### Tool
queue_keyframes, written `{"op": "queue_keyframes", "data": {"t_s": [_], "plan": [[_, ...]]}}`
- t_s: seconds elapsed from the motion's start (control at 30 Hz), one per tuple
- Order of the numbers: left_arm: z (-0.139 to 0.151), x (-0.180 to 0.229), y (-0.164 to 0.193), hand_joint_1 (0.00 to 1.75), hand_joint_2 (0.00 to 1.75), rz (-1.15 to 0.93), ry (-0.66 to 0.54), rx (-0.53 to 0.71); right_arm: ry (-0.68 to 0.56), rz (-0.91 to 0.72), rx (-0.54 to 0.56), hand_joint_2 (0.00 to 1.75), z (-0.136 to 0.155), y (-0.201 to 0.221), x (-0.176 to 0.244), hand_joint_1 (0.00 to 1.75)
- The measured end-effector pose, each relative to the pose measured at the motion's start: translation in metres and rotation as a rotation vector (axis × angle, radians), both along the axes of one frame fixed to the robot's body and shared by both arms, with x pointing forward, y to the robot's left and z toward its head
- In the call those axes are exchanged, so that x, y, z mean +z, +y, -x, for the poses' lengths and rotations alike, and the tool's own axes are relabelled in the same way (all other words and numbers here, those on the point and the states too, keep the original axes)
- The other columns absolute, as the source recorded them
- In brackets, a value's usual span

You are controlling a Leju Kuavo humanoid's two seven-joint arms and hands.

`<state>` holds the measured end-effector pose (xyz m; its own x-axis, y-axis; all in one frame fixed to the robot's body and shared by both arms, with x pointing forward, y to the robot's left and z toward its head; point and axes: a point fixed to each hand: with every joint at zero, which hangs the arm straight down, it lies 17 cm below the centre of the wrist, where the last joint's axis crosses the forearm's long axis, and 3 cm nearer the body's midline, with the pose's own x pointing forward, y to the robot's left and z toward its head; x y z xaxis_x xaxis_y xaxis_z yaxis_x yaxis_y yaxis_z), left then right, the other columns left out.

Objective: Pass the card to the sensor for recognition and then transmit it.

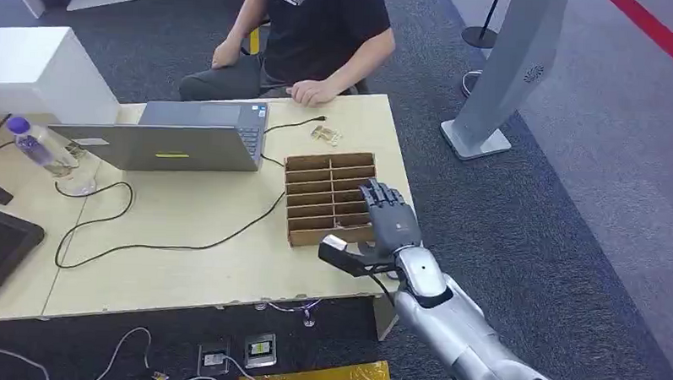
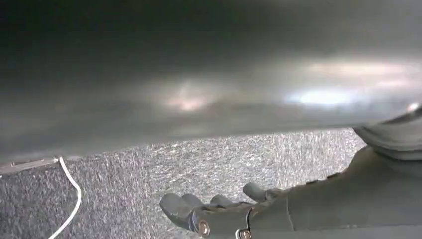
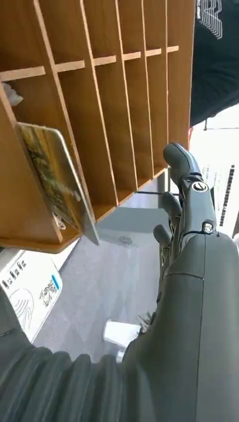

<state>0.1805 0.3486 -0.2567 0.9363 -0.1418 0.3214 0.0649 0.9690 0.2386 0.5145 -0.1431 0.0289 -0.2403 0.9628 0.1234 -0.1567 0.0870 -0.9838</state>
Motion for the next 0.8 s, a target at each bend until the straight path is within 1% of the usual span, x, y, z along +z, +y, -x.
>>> {"op": "queue_keyframes", "data": {"t_s": [0.3,0.33,0.37,0.8], "plan": [[-0.0014,0.0004,0.0003,0.0,0.0,0.001,0.0,0.003,0.005,-0.006,0.015,1.75,-0.0029,0.0036,0.0005,0.0],[-0.0014,0.0004,0.0003,0.0,0.0,0.001,0.0,0.003,0.007,-0.008,0.017,1.75,-0.0029,0.0038,0.0002,1.48],[-0.0013,0.0004,0.0003,0.0,0.0,0.001,0.0,0.004,0.008,-0.009,0.019,1.75,-0.0031,0.0036,-0.0001,1.75],[-0.0013,0.0004,0.001,0.0,0.0,0.001,0.0,0.007,0.021,-0.004,0.031,1.75,-0.0043,0.0037,-0.0035,1.75]]}}
